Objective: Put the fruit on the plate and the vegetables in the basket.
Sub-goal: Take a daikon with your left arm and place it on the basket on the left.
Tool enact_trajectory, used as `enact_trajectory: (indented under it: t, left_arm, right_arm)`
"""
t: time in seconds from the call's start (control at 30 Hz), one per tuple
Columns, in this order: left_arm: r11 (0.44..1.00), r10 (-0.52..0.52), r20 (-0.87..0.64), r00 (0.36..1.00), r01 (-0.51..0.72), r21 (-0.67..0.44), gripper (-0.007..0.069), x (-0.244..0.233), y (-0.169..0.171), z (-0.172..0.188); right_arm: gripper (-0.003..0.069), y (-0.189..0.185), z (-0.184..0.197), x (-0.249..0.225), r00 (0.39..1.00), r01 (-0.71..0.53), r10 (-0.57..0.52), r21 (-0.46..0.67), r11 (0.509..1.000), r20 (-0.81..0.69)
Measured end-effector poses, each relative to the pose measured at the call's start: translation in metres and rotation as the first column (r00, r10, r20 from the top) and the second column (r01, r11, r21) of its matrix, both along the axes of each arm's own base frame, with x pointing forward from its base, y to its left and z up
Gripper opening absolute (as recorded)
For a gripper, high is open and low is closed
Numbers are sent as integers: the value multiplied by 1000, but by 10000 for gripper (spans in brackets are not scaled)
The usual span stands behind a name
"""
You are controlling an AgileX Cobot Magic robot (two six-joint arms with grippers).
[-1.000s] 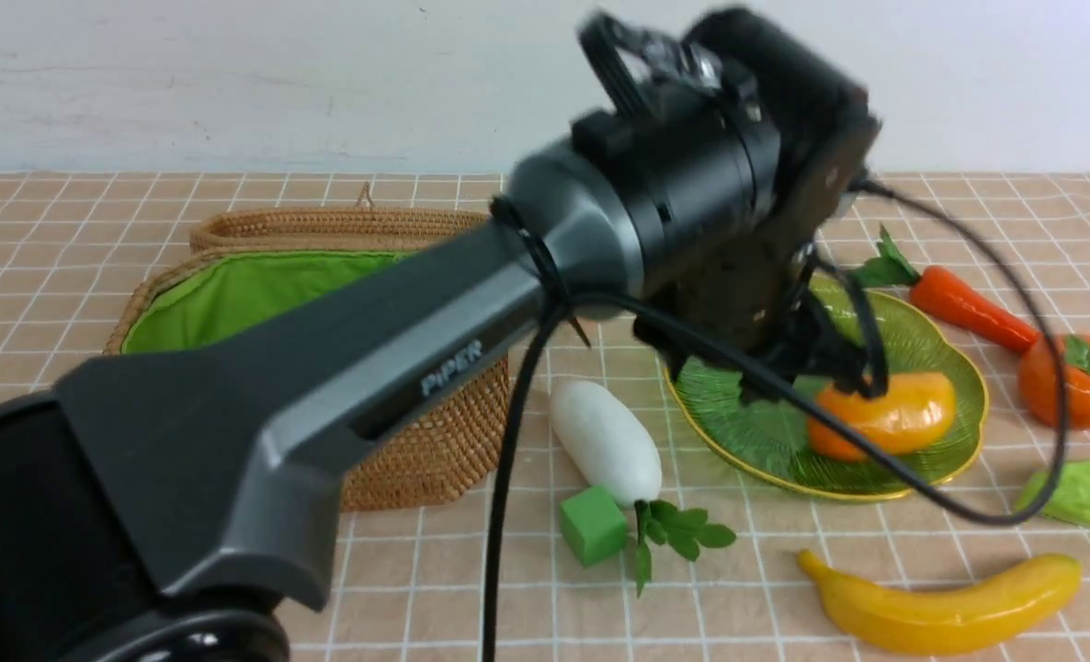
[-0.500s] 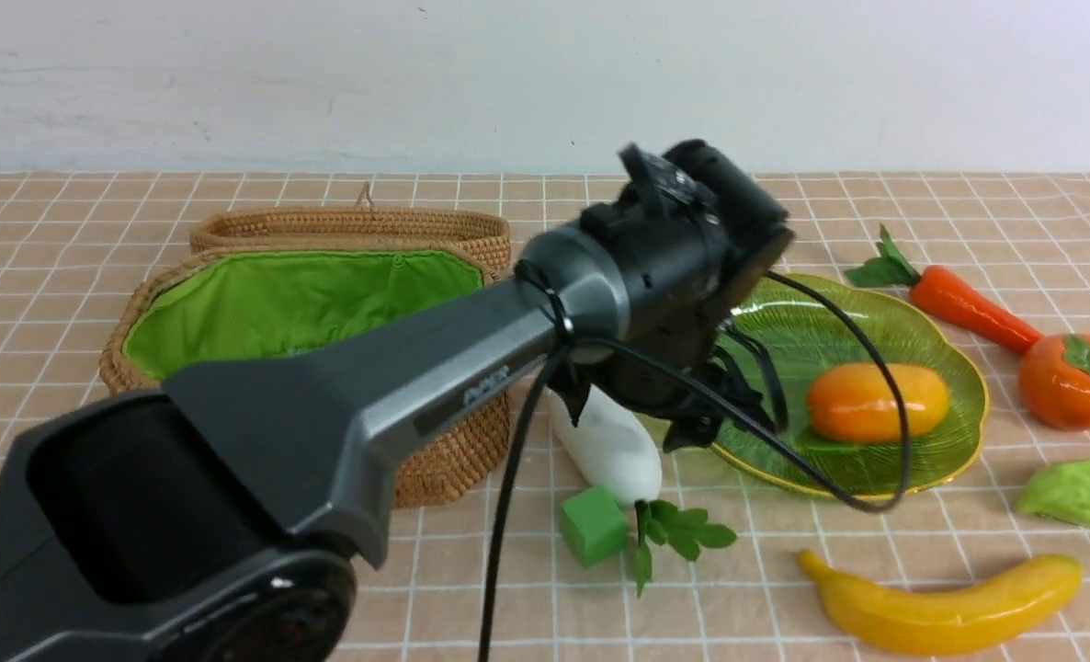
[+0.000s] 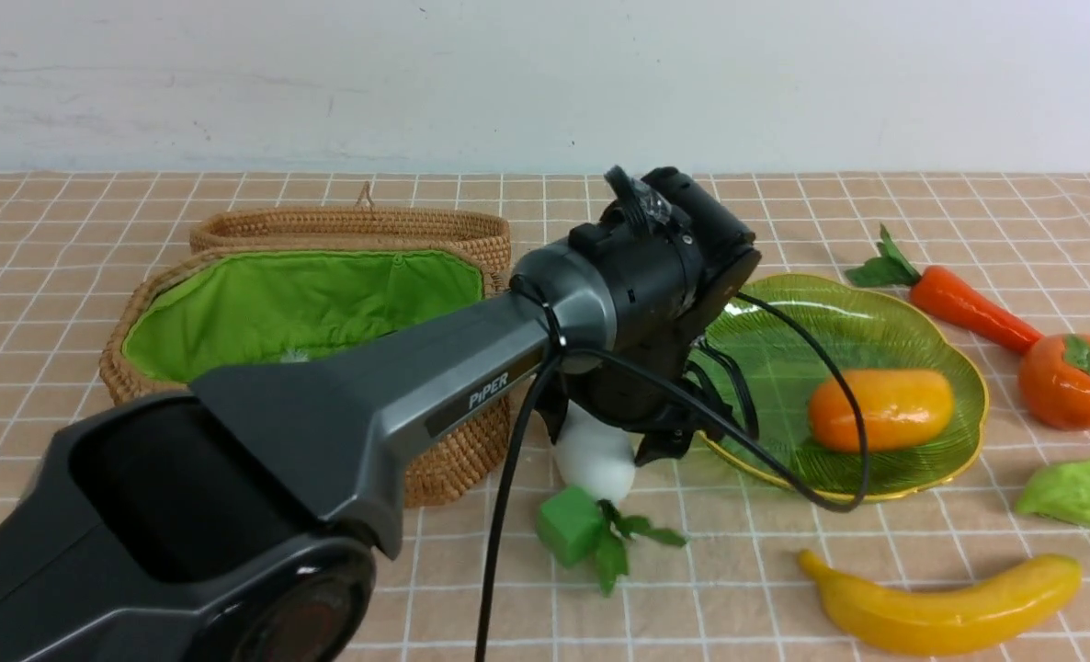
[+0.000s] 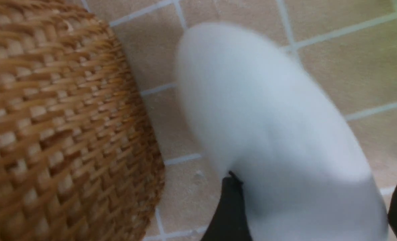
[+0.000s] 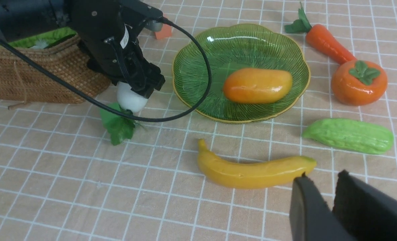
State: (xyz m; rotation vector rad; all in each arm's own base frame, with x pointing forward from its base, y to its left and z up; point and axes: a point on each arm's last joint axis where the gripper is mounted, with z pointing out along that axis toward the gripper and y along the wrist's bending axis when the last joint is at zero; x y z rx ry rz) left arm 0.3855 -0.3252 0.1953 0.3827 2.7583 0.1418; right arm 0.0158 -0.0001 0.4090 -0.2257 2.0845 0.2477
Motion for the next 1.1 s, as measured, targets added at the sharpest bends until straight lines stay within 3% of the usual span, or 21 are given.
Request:
enact_trajectory:
  t: [0.83,1.0,1.1]
  left_arm:
    - [1000,6,-24,1000,-6,11,517,8,1,-26]
    - [1000,8,-20,1000,-7,10,517,7,2,-16]
    - [1000,-18,14,1000,18,-24,517,4,4,13]
  right_arm:
    - [141,0,0,0,1000,-2,2,3,1000,3]
    - [141,0,0,0,1000,-2,2,3,1000,2]
    - [141,0,0,0,1000,-2,2,4,1000,3]
